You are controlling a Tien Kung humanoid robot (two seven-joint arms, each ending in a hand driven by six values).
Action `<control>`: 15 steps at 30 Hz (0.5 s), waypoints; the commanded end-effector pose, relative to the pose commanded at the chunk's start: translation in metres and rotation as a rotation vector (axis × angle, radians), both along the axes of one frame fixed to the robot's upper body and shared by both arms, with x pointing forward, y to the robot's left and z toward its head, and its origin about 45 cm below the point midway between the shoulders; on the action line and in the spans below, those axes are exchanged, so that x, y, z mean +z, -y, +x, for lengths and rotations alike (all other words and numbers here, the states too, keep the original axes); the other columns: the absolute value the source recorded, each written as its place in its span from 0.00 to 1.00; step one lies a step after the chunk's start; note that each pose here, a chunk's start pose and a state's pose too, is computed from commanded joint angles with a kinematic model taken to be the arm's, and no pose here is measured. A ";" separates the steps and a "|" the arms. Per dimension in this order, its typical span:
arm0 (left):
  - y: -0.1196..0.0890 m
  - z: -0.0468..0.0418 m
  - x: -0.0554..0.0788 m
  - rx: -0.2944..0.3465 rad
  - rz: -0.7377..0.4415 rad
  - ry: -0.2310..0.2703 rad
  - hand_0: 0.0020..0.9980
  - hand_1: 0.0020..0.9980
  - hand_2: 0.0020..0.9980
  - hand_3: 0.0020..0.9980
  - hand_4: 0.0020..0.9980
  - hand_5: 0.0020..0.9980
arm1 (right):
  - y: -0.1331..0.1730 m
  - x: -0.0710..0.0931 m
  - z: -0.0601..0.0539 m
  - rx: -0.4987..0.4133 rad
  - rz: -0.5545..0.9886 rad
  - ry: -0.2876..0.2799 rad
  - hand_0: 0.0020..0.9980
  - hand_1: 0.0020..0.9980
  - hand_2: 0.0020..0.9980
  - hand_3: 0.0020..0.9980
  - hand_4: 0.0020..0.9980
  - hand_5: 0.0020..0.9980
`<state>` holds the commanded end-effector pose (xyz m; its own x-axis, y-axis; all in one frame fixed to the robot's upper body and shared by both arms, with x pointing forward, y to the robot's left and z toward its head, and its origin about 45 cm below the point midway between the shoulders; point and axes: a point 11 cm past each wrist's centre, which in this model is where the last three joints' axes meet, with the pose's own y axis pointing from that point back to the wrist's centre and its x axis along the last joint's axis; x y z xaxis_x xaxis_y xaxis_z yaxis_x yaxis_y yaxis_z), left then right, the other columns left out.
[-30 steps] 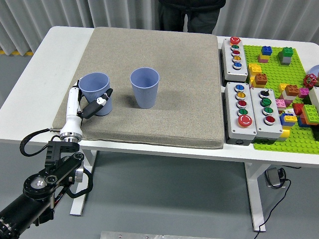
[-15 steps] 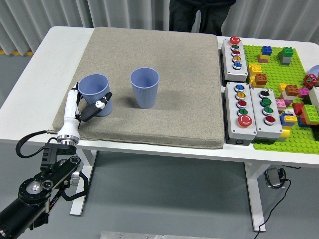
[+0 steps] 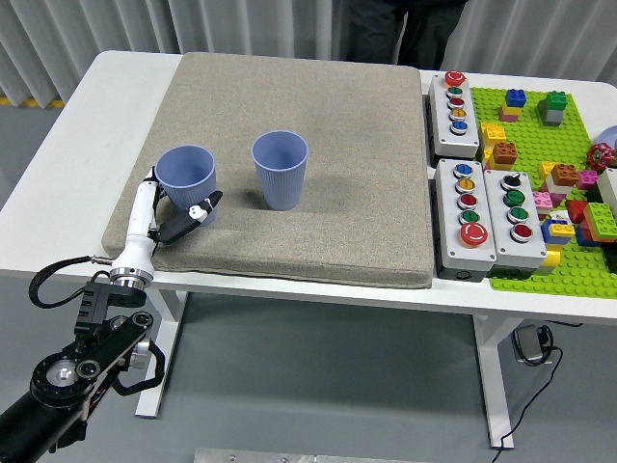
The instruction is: Pick cup pour cup place
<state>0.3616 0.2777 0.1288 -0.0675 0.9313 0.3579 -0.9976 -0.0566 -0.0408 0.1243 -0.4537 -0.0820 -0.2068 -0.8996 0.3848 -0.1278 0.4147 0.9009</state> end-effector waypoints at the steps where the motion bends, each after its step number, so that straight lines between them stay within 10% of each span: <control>1: 0.000 -0.0001 0.000 0.000 0.001 0.000 0.82 0.88 1.00 1.00 0.96 0.40 | 0.000 0.000 0.000 0.000 0.000 0.000 0.70 0.68 0.61 0.60 0.02 0.39; 15: -0.023 -0.0105 0.016 0.014 0.006 0.036 0.85 0.93 1.00 1.00 0.97 0.42 | 0.001 0.001 0.002 -0.001 -0.002 0.006 0.70 0.68 0.61 0.60 0.02 0.39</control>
